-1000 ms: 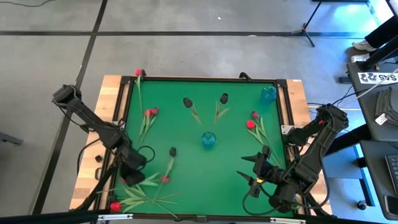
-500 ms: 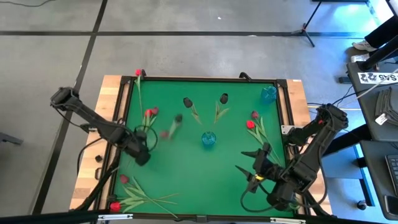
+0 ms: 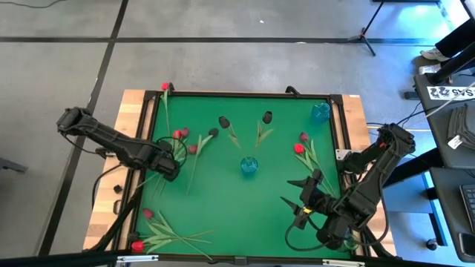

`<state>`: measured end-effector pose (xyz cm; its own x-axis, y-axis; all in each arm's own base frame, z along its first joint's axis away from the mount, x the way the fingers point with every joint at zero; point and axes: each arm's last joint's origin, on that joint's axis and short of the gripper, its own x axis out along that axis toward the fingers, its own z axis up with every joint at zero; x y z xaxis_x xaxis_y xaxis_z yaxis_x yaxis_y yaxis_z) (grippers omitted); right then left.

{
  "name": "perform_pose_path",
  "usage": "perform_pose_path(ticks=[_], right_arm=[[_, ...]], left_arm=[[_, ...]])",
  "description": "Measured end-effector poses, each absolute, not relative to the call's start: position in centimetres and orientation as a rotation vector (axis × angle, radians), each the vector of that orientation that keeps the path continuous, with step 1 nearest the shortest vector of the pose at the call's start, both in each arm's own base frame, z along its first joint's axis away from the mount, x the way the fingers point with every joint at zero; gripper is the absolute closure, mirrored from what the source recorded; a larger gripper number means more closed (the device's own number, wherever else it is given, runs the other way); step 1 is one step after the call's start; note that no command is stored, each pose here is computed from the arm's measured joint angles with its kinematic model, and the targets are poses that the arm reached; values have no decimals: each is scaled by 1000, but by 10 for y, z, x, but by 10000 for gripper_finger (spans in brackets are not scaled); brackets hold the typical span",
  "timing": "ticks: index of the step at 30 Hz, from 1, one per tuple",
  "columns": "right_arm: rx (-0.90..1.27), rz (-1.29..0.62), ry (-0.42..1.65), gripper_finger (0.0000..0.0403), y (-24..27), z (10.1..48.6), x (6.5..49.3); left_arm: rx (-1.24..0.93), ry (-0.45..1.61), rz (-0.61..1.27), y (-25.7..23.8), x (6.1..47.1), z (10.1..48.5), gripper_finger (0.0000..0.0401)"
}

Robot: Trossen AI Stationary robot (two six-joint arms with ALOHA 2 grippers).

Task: Sort flowers into vase by color
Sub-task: Move the pink tulip to the middle left of the table, then put the black tulip into the bottom blue vase

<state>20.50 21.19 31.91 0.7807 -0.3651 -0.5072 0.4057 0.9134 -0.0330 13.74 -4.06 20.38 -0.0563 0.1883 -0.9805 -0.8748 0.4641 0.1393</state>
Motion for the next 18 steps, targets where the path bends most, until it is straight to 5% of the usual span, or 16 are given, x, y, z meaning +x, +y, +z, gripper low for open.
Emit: perform_pose_path(ticks=[8,12,18], right_arm=[[88,-409,540,134,212,319,205],[91,-407,543,134,213,319,205],[126,-400,564,134,213,318,205]], left_arm=[[-701,1071,868,-38,164,205,253],[-699,870,857,-34,189,194,244],[-720,848,993,-25,212,163,243]])
